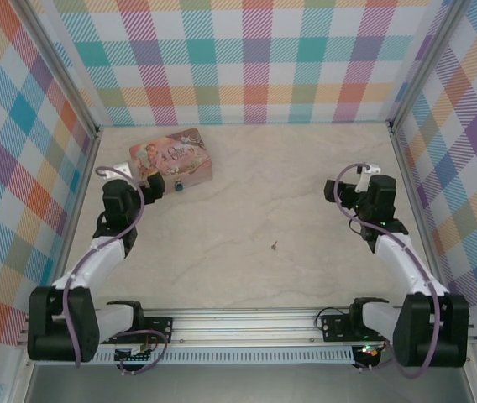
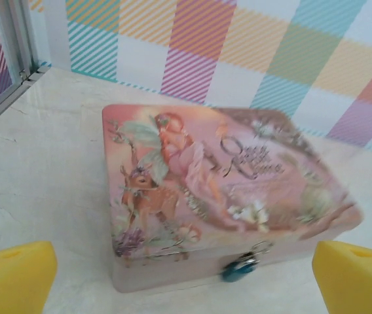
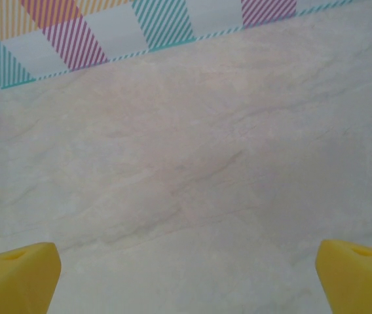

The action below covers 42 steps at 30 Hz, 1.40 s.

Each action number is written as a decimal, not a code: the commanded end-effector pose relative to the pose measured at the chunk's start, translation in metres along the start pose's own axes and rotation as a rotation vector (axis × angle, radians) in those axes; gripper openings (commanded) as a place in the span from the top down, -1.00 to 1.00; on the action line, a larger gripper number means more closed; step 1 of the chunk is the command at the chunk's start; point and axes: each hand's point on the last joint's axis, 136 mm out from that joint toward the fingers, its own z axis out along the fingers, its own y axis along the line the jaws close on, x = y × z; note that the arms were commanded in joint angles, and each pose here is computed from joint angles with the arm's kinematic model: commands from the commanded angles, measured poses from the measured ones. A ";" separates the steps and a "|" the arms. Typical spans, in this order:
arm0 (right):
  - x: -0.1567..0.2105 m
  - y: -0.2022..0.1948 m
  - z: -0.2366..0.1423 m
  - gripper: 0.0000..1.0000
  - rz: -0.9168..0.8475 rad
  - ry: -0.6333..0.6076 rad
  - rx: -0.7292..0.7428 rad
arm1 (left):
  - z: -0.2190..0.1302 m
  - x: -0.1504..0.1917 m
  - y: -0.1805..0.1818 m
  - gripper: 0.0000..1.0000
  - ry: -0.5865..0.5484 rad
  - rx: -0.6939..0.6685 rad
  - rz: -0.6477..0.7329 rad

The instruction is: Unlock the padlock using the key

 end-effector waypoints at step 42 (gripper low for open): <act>0.218 0.164 0.002 0.22 -0.230 0.944 0.006 | -0.035 0.130 -0.112 -1.00 0.450 0.241 -0.280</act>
